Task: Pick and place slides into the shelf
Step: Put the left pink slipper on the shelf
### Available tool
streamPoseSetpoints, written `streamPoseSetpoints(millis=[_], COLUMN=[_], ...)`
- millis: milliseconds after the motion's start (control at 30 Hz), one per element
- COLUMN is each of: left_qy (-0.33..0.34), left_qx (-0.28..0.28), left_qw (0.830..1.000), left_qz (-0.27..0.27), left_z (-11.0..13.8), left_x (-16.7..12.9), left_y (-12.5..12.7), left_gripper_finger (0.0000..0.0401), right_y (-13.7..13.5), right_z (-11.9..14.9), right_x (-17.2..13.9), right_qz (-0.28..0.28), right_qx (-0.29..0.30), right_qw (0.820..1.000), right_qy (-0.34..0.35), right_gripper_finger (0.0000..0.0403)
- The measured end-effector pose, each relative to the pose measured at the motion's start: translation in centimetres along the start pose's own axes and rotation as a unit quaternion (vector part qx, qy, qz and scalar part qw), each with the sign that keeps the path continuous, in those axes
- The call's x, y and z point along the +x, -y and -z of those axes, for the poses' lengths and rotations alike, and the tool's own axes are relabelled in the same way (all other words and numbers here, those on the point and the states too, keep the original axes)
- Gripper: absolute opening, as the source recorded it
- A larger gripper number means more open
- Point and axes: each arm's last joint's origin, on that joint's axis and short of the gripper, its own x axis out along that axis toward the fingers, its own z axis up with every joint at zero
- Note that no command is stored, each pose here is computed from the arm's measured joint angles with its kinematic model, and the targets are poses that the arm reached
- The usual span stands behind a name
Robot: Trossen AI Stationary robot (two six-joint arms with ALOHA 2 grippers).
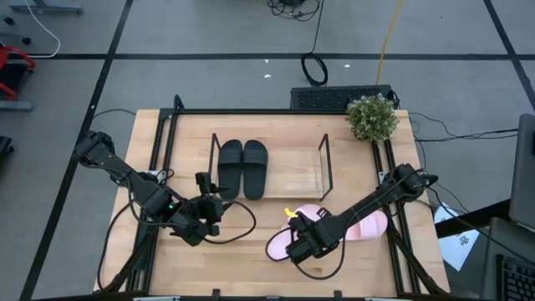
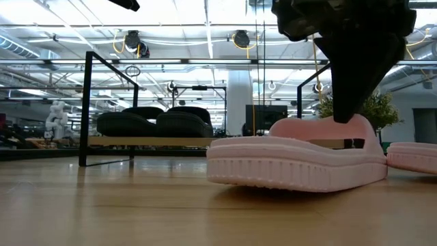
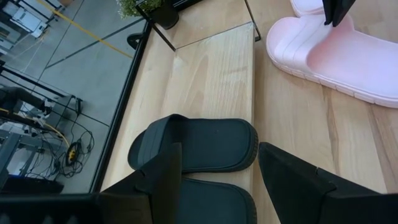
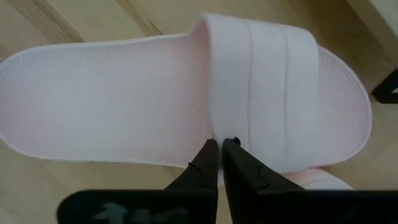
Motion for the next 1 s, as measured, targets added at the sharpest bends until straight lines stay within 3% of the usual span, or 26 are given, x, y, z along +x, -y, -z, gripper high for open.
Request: streamPoseSetpoints(millis=[500, 800, 1000], left_qy=[0.001, 0.0, -0.012], left_qx=[0.007, 0.034, 0.066], left_qw=[1.0, 0.999, 0.996], left_qz=[-0.013, -0.015, -0.063], left_z=[0.1, 0.1, 0.6], left_x=[0.0, 0.0, 0.0], left_y=[-0.1, -0.1, -0.6], left_gripper_finger=[0.0216, 0.0216, 0.0216], right_y=[-1.7, -2.0, -1.9], right_z=[-0.2, -0.6, -1.5], right_x=[-4.1, -7.7, -9.9], right_qz=[-0.048, -0.054, -0.051], right_qx=[-0.031, -0.058, -0.105], right_qw=[0.998, 0.993, 0.985], right_qy=[0.034, 0.09, 0.129], right_gripper_finger=[0.0, 0.0, 0.0])
